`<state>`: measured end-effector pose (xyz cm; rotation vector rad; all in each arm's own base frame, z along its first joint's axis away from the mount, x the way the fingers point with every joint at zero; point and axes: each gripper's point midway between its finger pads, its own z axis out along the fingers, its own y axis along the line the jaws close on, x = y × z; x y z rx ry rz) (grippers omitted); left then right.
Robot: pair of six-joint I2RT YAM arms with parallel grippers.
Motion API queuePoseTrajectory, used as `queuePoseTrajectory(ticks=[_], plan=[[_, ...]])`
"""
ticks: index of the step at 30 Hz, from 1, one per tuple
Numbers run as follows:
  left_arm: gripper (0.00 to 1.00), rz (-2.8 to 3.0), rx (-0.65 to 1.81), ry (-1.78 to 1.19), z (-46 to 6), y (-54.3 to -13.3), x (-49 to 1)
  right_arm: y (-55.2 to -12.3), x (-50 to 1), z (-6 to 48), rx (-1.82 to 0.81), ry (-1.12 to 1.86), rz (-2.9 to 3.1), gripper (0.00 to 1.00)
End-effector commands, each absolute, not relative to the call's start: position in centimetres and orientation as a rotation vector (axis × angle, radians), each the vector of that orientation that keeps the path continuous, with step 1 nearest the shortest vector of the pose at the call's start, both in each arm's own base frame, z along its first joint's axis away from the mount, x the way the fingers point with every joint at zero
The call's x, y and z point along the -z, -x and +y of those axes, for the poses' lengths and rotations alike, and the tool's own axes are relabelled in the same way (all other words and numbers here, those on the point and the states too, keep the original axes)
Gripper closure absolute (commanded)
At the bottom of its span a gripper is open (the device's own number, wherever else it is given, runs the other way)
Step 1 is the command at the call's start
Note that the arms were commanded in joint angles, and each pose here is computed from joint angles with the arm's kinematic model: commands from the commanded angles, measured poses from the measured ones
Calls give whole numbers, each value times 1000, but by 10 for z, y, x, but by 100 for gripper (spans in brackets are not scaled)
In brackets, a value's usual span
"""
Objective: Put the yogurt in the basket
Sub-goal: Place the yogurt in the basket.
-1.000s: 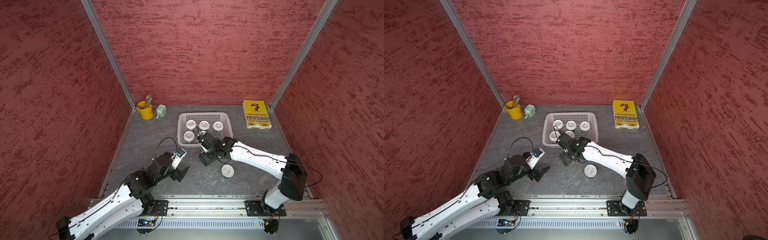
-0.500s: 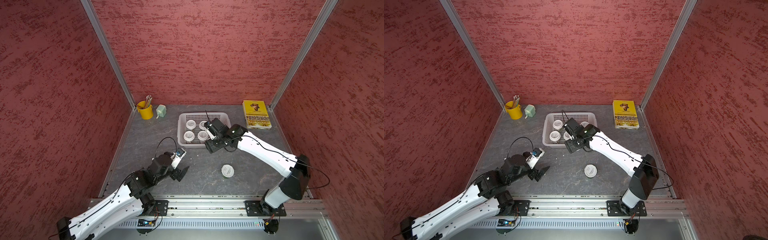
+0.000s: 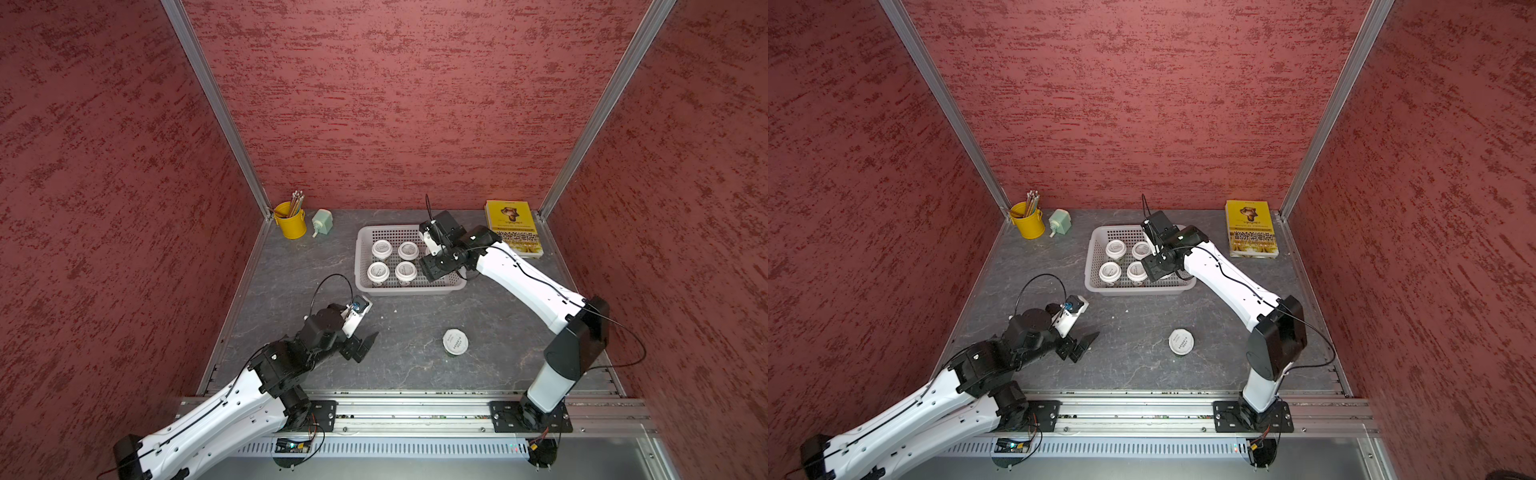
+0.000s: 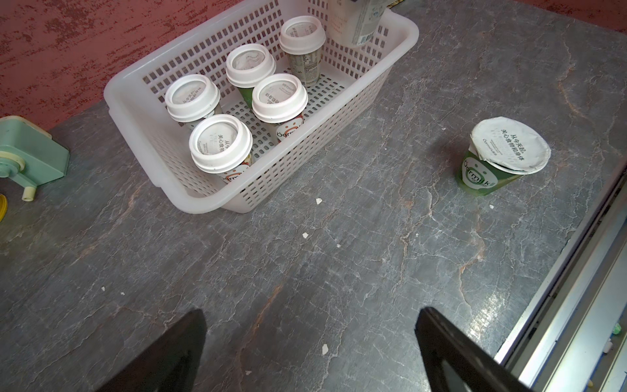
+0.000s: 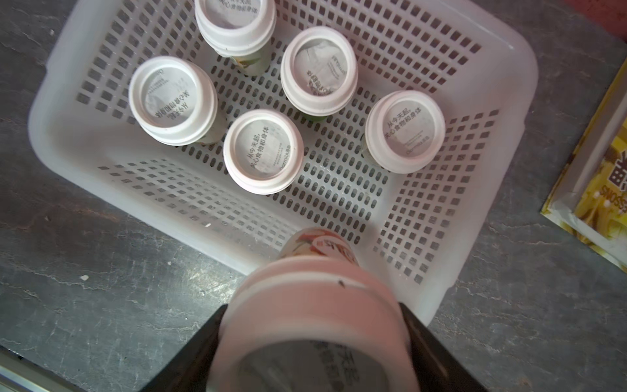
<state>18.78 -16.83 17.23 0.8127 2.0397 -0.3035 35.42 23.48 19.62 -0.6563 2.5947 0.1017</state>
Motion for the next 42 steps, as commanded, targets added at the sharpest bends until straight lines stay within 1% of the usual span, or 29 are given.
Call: queuePoseTrajectory(ticks=[1,16,27,42], plan=[[0,2031,306,-827,-170,-189,-170,-372,-196,237,-123,653,2570,28],[0,2041,296,-823,-168,-192,-168,-407,-151,243,-157,623,2595,28],[0,2047,297,-820,-167,-193,-168,-411,-116,244,-162,622,2645,28],[0,2050,295,-819,-167,-195,-167,-410,-86,236,-151,613,2695,29]])
